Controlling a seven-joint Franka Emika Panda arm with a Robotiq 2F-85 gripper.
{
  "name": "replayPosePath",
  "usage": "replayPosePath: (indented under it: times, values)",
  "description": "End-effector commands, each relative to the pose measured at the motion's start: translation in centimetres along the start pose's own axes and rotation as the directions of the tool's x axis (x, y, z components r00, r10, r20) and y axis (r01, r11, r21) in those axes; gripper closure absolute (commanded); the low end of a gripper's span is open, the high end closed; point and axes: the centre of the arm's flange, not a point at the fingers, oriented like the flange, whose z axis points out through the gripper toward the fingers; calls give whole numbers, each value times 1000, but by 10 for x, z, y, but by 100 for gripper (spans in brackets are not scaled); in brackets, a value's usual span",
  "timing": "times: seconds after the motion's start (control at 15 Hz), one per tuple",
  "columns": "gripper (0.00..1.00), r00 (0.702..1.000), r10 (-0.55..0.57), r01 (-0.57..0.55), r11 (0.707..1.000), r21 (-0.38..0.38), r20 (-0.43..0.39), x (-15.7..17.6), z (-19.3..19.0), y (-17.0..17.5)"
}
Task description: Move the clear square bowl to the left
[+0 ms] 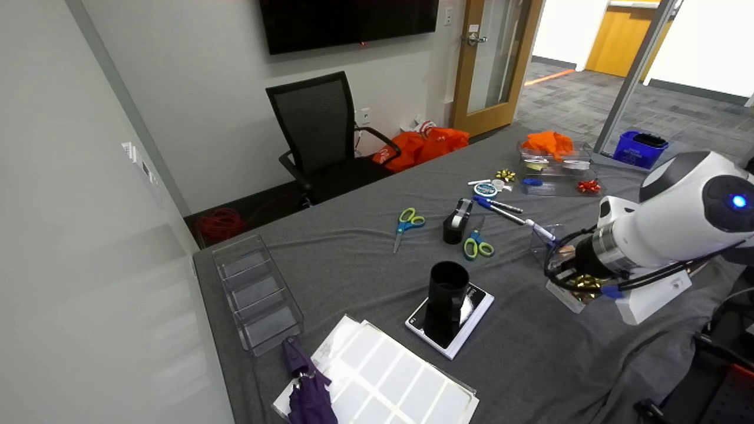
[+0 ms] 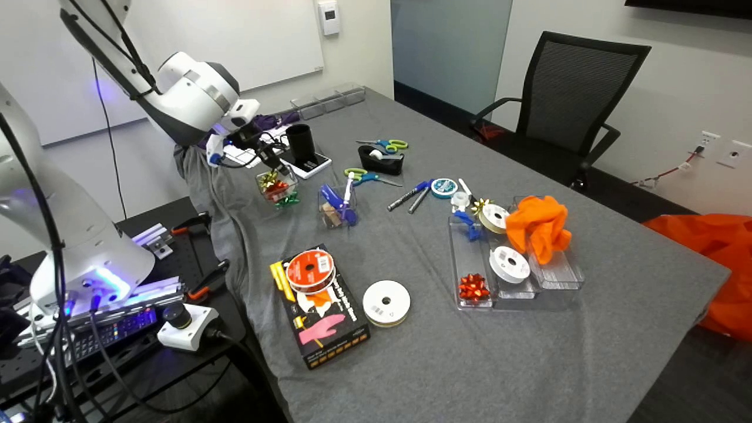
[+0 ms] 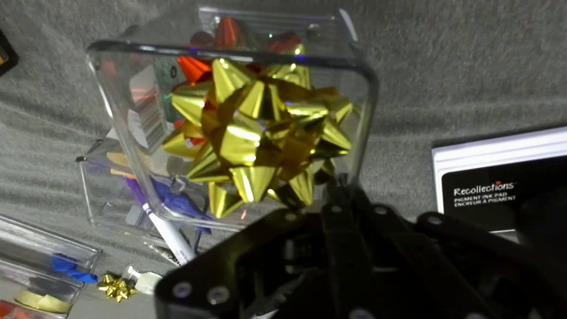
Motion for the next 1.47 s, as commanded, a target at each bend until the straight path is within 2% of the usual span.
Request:
replayPosePath:
  times: [0.0, 0.27, 0.33, 0.47, 0.73, 1.07, 1.4]
  values:
    - [99, 1000, 15, -15, 1000, -25, -10, -23, 48, -13]
    - [99, 999, 42, -42, 998, -45, 2, -32, 64, -20]
    - [70, 998, 58, -57, 996, -62, 15, -34, 68, -21]
    - [65, 998, 68, -67, 996, -66, 16, -32, 68, -21]
    - [37, 997, 54, -50, 996, -71, 58, -40, 65, -16]
    - [1, 997, 51, -48, 998, -42, 65, -40, 54, -10]
    - [0, 995, 64, -64, 998, -2, 71, -36, 43, -4]
